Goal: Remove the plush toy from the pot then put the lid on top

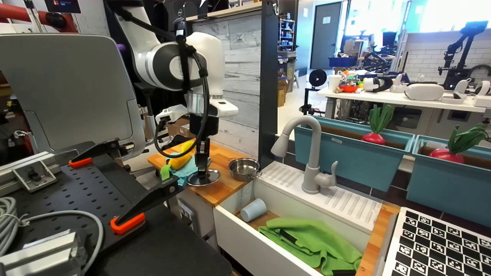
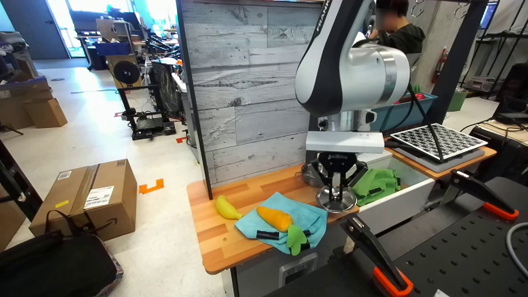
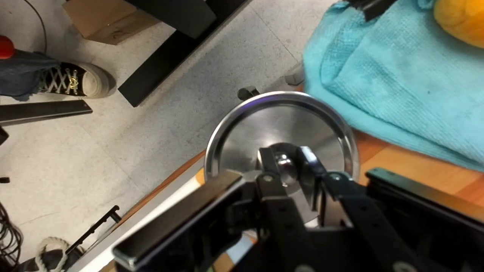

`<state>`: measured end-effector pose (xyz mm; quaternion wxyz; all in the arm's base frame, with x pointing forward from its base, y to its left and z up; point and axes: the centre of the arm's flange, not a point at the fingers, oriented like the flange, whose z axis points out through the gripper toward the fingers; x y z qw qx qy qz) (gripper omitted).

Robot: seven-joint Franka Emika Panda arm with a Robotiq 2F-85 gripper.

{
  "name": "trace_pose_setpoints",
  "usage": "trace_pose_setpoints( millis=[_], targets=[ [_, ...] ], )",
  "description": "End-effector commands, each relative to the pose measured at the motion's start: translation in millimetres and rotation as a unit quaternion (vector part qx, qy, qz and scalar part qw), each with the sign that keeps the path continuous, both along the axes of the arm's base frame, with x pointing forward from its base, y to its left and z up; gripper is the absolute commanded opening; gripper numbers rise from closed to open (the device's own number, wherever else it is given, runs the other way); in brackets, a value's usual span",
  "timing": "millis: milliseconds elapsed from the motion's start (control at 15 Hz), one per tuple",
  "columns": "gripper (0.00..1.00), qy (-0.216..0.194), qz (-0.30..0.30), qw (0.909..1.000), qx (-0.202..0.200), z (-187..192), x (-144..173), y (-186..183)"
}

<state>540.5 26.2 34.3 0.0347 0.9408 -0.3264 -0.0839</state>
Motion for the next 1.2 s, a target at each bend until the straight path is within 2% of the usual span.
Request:
trace_pose_setpoints(
  millis=[0, 400, 1133],
  targets=[
    [0.05, -0.018, -0.01, 0.9998, -0.005, 41, 7, -11],
    [0.05, -0.069, -0.05, 0.9963, 0.002, 62, 45, -27],
    [0.05, -0.098, -0.123, 0.9875, 0.014, 38, 93, -47]
  ],
)
